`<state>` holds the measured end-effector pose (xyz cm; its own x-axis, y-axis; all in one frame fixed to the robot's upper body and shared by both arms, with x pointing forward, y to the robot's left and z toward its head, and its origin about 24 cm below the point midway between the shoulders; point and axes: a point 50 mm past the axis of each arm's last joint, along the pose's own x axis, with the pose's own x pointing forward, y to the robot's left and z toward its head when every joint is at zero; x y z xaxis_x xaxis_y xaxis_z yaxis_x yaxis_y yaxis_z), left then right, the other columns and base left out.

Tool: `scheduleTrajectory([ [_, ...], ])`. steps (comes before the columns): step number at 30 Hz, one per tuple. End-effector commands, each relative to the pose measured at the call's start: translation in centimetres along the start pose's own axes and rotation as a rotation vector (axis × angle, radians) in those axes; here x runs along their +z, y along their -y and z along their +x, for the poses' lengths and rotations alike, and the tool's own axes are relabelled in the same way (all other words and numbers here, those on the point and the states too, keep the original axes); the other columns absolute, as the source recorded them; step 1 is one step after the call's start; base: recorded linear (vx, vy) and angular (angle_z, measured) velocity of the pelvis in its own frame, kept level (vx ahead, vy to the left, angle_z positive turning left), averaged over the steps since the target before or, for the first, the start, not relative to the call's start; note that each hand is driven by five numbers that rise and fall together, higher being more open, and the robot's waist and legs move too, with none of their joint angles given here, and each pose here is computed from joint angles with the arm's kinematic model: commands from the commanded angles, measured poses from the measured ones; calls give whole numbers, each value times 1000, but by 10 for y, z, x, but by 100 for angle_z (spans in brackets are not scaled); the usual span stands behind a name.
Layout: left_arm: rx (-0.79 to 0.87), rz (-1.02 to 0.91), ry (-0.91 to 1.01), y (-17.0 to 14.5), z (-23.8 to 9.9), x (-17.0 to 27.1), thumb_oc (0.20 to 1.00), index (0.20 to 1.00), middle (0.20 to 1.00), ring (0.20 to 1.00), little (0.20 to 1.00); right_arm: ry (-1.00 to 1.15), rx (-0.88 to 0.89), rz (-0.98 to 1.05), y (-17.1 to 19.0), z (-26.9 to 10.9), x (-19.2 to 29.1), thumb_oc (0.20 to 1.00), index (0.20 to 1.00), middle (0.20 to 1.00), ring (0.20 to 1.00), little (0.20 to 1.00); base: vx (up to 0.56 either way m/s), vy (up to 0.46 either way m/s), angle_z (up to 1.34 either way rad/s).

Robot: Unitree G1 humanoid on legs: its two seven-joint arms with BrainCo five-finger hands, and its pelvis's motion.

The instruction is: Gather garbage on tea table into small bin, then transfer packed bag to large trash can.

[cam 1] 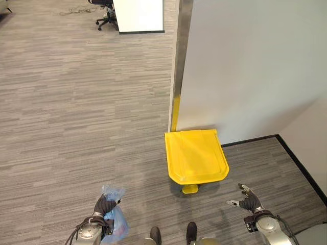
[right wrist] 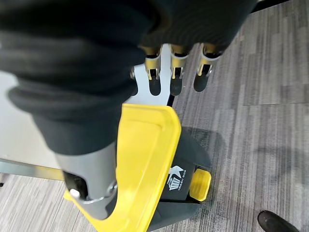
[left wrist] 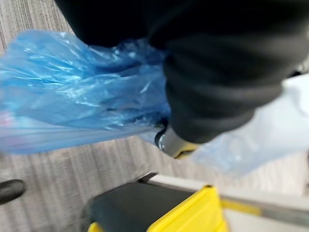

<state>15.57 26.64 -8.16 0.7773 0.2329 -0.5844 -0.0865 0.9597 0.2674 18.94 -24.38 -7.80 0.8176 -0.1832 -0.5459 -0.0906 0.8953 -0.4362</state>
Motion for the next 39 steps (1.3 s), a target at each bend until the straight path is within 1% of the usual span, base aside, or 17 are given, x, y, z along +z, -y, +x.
scheduleTrajectory([
  [1, 40, 26, 145, -16, 6, 34, 200, 200, 200, 200, 200, 50, -14, -8, 2, 5, 14, 1000, 1000, 1000, 1000, 1000, 89, 123, -7],
  [5, 44, 27, 149, -17, 5, 35, 200, 200, 200, 200, 200, 60, -13, -19, 3, 7, 17, 1000, 1000, 1000, 1000, 1000, 184, 43, -8],
  [10, 51, 7, 163, -15, 9, 38, 200, 200, 200, 200, 200, 34, -32, -21, 7, 5, 10, 1000, 1000, 1000, 1000, 1000, 225, -21, 26],
  [15, 45, 5, 186, -12, 10, 44, 200, 200, 200, 200, 200, 4, -71, 28, 15, 1, -1, 1000, 1000, 1000, 1000, 1000, 238, -118, 75],
  [19, 48, -47, 167, -8, 11, 40, 200, 200, 200, 200, 200, -19, -101, 58, 19, 1, -5, 1000, 1000, 1000, 1000, 1000, 172, -124, 28],
  [21, 47, -53, 162, -6, 13, 40, 200, 200, 200, 200, 200, -11, -100, 84, 19, 2, -3, 1000, 1000, 1000, 1000, 1000, 111, -66, 13],
  [25, 31, -41, 166, -4, 13, 41, 200, 200, 200, 200, 200, -1, -80, 68, 16, 3, 0, 1000, 1000, 1000, 1000, 1000, 39, -7, -7],
  [26, 4, -6, 170, -1, 11, 40, 200, 200, 200, 200, 200, 35, -27, 27, 7, 6, 10, 1000, 1000, 1000, 1000, 1000, 18, 25, -16],
  [28, -24, 16, 178, 3, 10, 41, 200, 200, 200, 200, 200, 84, 14, -2, 1, 9, 24, 1000, 1000, 1000, 1000, 1000, 6, 35, -18],
  [29, -43, 36, 188, 6, 11, 44, 200, 200, 200, 200, 200, 147, 53, -26, -7, 14, 42, 1000, 1000, 1000, 1000, 1000, -11, 43, -5],
  [31, -57, 49, 207, 9, 12, 49, 200, 200, 200, 200, 200, 209, 88, -60, -14, 19, 61, 1000, 1000, 1000, 1000, 1000, -6, 25, -10],
  [36, -73, 85, 270, 13, 18, 68, 200, 200, 200, 200, 200, 349, 122, -144, -23, 29, 109, 1000, 1000, 1000, 1000, 1000, 4, -5, -2],
  [37, -74, 94, 307, 14, 21, 79, 200, 200, 200, 200, 200, 401, 119, -163, -23, 32, 129, 1000, 1000, 1000, 1000, 1000, -17, -30, 12],
  [39, -75, 96, 324, 14, 22, 84, 200, 200, 200, 200, 200, 421, 112, -171, -22, 33, 137, 1000, 1000, 1000, 1000, 1000, -34, -46, 20],
])
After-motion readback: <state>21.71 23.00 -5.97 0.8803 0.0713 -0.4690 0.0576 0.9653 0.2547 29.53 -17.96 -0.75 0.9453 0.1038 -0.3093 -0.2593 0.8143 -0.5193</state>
